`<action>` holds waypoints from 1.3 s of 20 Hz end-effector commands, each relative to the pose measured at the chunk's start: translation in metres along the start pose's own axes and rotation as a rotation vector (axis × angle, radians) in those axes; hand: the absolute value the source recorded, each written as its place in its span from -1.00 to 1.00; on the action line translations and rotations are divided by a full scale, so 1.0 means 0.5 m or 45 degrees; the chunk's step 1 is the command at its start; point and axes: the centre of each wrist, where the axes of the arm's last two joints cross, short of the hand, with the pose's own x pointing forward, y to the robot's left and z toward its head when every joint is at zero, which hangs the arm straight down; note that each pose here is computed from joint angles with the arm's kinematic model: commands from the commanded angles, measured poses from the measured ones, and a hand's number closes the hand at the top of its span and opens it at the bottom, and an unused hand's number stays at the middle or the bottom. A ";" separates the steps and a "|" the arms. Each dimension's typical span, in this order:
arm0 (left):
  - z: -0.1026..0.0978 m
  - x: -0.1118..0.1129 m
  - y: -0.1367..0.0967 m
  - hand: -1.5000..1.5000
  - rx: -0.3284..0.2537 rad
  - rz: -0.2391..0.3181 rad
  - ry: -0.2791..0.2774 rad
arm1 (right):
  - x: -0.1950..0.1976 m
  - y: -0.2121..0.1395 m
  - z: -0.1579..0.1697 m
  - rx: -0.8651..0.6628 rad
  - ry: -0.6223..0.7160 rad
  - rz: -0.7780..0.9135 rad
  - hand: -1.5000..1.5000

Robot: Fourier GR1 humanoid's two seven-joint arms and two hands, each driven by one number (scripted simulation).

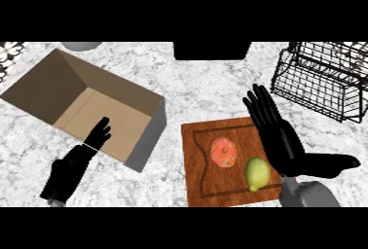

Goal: Pick the squash from the cutting board and place it in the tiered basket

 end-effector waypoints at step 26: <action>0.084 -0.035 -0.022 0.00 0.463 0.242 0.045 | 0.095 -0.167 0.096 -0.330 0.435 0.962 -1.00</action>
